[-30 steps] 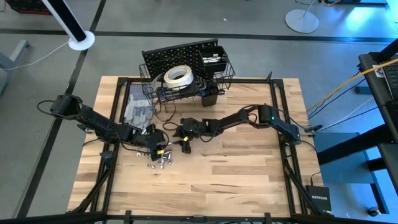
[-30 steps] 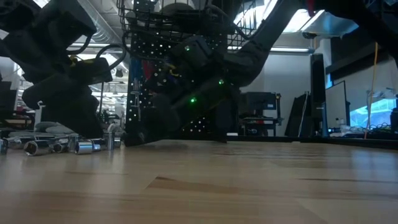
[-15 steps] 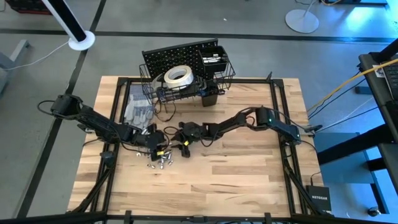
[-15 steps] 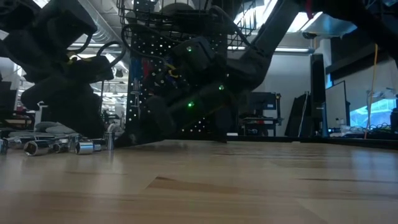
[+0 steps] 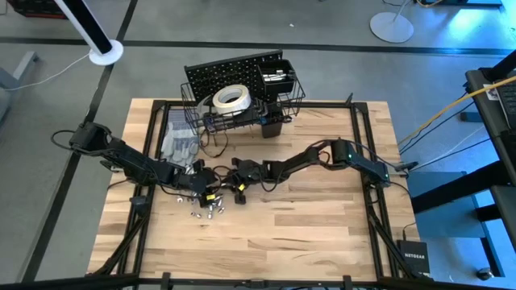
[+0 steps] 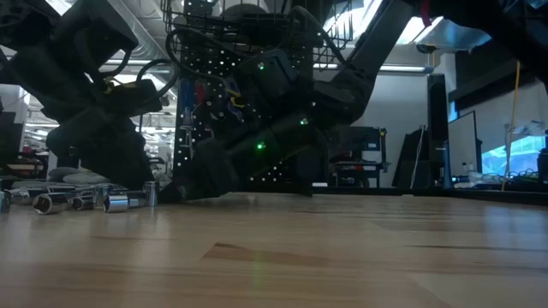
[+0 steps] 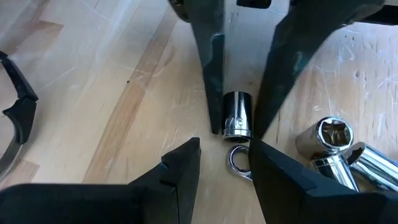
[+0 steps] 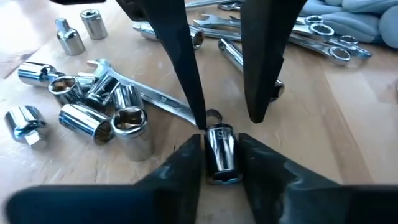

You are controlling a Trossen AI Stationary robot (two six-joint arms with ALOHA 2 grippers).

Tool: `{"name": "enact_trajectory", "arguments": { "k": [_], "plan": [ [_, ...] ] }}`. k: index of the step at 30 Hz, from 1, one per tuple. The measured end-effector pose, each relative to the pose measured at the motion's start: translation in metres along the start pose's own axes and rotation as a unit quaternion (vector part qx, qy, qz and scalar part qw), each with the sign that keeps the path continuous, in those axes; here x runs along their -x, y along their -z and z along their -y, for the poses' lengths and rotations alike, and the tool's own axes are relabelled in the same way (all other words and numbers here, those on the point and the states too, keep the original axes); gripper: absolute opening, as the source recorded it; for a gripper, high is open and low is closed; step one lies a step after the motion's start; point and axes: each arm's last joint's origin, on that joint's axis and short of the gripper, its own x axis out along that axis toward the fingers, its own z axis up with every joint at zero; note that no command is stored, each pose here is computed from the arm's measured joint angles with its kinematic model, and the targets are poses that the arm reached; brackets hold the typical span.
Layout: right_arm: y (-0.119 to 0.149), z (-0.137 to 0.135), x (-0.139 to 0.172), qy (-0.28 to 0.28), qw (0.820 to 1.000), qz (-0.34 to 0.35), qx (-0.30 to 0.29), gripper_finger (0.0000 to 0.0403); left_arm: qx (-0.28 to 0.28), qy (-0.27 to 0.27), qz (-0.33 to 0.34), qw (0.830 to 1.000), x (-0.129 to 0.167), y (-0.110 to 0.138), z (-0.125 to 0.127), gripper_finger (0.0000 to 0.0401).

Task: Hang tools onto peg board
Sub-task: Put the socket into the top black bin on the pegboard

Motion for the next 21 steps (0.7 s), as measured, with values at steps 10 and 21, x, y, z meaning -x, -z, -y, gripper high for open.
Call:
{"name": "enact_trajectory", "arguments": {
  "k": [10,21],
  "plan": [
    [-0.011,-0.002,0.01,0.025,0.998,-0.035,0.035,0.0068,0.022,0.002,-0.013,1.0,0.012,-0.016,0.005,0.0131],
    [-0.106,-0.025,0.095,0.071,0.985,-0.067,0.14,0.0068,0.135,-0.021,0.136,0.981,0.041,-0.032,0.029,0.0131]
  ]
}}
